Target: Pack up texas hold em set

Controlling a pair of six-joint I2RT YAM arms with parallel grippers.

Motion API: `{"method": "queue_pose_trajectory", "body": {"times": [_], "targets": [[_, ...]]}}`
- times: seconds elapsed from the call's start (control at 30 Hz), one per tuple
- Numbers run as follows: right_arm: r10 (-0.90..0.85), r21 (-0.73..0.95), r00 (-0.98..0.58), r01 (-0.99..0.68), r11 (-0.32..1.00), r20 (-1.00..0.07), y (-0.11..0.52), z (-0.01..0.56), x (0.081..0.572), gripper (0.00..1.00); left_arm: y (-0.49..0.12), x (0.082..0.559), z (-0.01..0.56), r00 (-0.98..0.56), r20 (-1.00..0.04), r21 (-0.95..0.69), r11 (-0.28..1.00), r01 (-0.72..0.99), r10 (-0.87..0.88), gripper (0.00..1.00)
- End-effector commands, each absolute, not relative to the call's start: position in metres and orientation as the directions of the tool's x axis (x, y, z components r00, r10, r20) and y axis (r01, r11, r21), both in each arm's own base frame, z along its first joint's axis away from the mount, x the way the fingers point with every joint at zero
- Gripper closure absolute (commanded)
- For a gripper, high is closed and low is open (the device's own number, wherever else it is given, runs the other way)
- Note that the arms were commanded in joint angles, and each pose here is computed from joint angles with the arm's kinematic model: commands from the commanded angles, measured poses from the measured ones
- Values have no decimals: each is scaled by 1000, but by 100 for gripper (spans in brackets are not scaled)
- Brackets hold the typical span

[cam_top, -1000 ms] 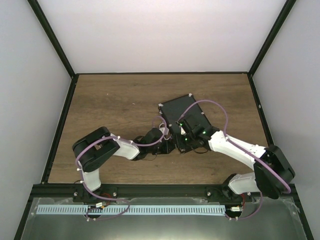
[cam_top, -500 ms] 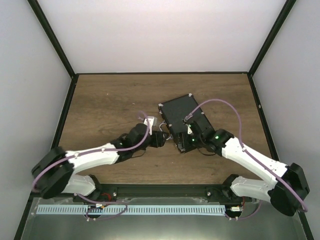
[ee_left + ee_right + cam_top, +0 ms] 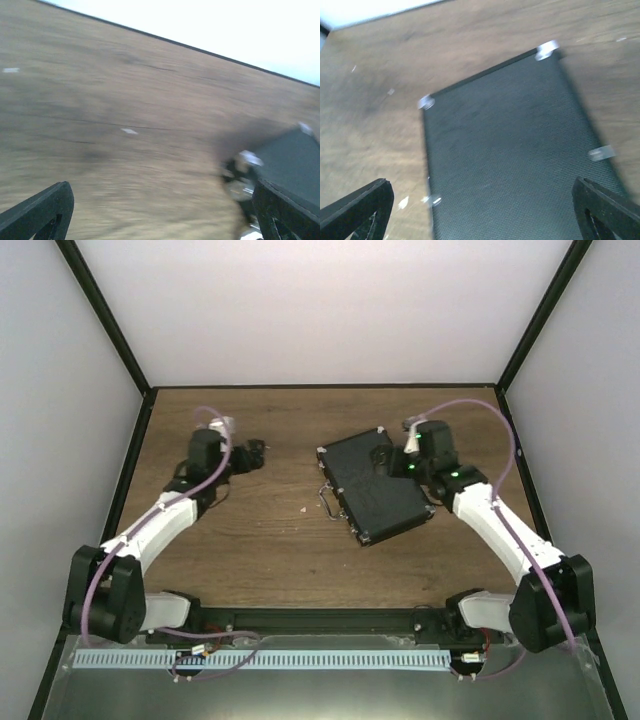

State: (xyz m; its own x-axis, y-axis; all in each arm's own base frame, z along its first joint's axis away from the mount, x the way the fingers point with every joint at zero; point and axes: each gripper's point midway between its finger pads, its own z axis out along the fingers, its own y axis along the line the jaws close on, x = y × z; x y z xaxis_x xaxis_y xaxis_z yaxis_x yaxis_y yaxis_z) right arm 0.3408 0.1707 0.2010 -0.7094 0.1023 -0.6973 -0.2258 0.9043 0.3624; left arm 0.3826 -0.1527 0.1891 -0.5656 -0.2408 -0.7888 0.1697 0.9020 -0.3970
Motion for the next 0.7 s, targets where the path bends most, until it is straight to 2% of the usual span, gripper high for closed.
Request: {"method": "queue_pose_trajectory", "body": {"times": [0.0, 0.13, 0.27, 0.4, 0.67], "targets": [[213, 370, -612, -141, 918, -762, 102, 204, 374, 0, -64, 392, 168, -540, -766, -420, 907, 11, -348, 0], [313, 342, -499, 35, 939, -808, 23, 184, 378, 0, 33, 380, 152, -403, -752, -476, 852, -216, -522, 0], [281, 258, -347, 112, 960, -895, -5, 178, 369, 0, 92, 351, 149, -220, -848, -357, 827, -434, -482, 0], [263, 242, -242, 115, 964, -934, -11, 168, 356, 0, 107, 333, 138, -144, -894, -306, 813, -495, -424, 0], [218, 203, -215, 87, 975, -952, -9, 151, 358, 0, 102, 332, 136, -96, -937, -253, 843, -474, -336, 0]]}}
